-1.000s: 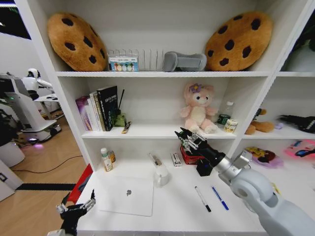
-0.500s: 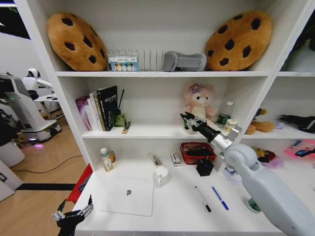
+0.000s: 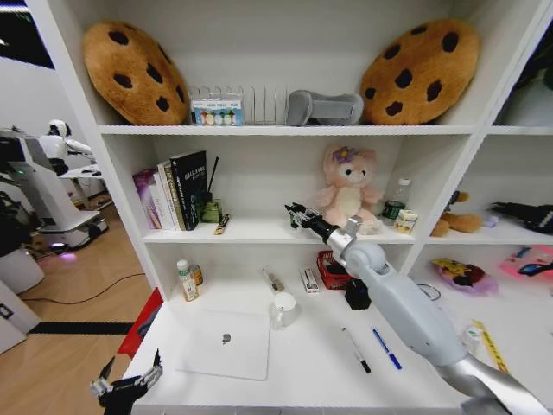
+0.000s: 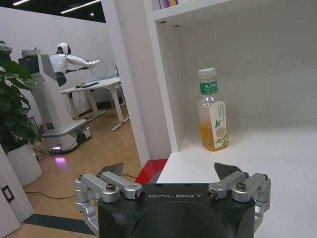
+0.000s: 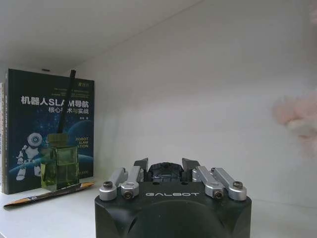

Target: Organize the objects on the table.

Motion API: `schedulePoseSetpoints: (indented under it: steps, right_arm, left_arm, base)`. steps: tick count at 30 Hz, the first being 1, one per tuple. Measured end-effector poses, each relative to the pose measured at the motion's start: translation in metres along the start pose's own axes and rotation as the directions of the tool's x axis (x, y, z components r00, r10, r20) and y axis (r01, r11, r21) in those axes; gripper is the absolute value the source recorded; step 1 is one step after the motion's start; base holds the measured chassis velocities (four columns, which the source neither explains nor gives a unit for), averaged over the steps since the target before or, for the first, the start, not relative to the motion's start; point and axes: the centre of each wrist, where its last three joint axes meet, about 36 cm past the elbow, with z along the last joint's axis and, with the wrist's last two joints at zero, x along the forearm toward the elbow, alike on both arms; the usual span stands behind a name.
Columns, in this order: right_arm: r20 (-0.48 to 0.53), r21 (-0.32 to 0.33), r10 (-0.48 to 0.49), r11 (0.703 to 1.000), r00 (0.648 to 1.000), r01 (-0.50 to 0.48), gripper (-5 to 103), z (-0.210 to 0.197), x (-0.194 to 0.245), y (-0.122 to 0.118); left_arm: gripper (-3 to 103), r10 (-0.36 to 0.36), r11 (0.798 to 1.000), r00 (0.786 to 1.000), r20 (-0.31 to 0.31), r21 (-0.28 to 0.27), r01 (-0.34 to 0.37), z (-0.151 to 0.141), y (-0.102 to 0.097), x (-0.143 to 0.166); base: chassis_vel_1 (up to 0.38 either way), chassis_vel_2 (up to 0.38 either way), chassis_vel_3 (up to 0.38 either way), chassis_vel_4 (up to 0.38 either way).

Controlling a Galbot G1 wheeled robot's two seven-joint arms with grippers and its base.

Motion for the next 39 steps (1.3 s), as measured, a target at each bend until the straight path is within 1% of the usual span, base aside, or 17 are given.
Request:
schedulePoseSetpoints:
  steps: [12,19,24,30,32,33,39]
  right_arm:
    - [0.016,0.002,-0.006,1.0,1.0,0.006,37,-0.003,-0.022,0.001]
    - [0.033,0.007,-0.012,1.0,0.999,0.011,37,0.007,-0.043,0.009]
    - [0.037,0.006,-0.013,1.0,0.999,0.012,37,0.012,-0.044,0.012]
    - [0.029,0.013,-0.006,1.0,1.0,0.005,37,0.017,-0.016,0.01]
    - [0.027,0.013,-0.005,1.0,1.0,0.005,37,0.018,-0.013,0.011]
    - [0.025,0.016,0.001,1.0,1.0,-0.001,37,0.019,-0.001,0.01]
    - [0.025,0.023,0.011,1.0,1.0,-0.012,37,0.021,0.026,0.011]
  left_arm:
    - [100,0.008,1.0,1.0,-0.008,0.007,-0.008,0.004,-0.007,0.001]
    - [100,0.012,1.0,1.0,-0.01,0.009,-0.012,0.006,-0.01,0.001]
    - [100,0.014,1.0,1.0,-0.011,0.012,-0.014,0.007,-0.012,0.001]
    - [100,0.007,1.0,1.0,0.0,0.015,-0.007,0.005,-0.009,-0.003]
    - [100,0.007,1.0,1.0,-0.001,0.015,-0.007,0.005,-0.008,-0.004]
    - [100,0.004,1.0,1.0,0.001,0.014,-0.004,0.004,-0.007,-0.005]
    - [100,0.006,1.0,1.0,-0.001,0.015,-0.006,0.004,-0.007,-0.005]
  base:
    - [0.0,0.0,0.0,0.0]
    - [0.0,0.0,0.0,0.0]
    - [0.0,0.0,0.0,0.0]
    - [0.0,0.0,0.0,0.0]
    - [0.0,0.0,0.0,0.0]
    - [0.0,0.0,0.0,0.0]
    - [0.0,0.0,0.0,0.0]
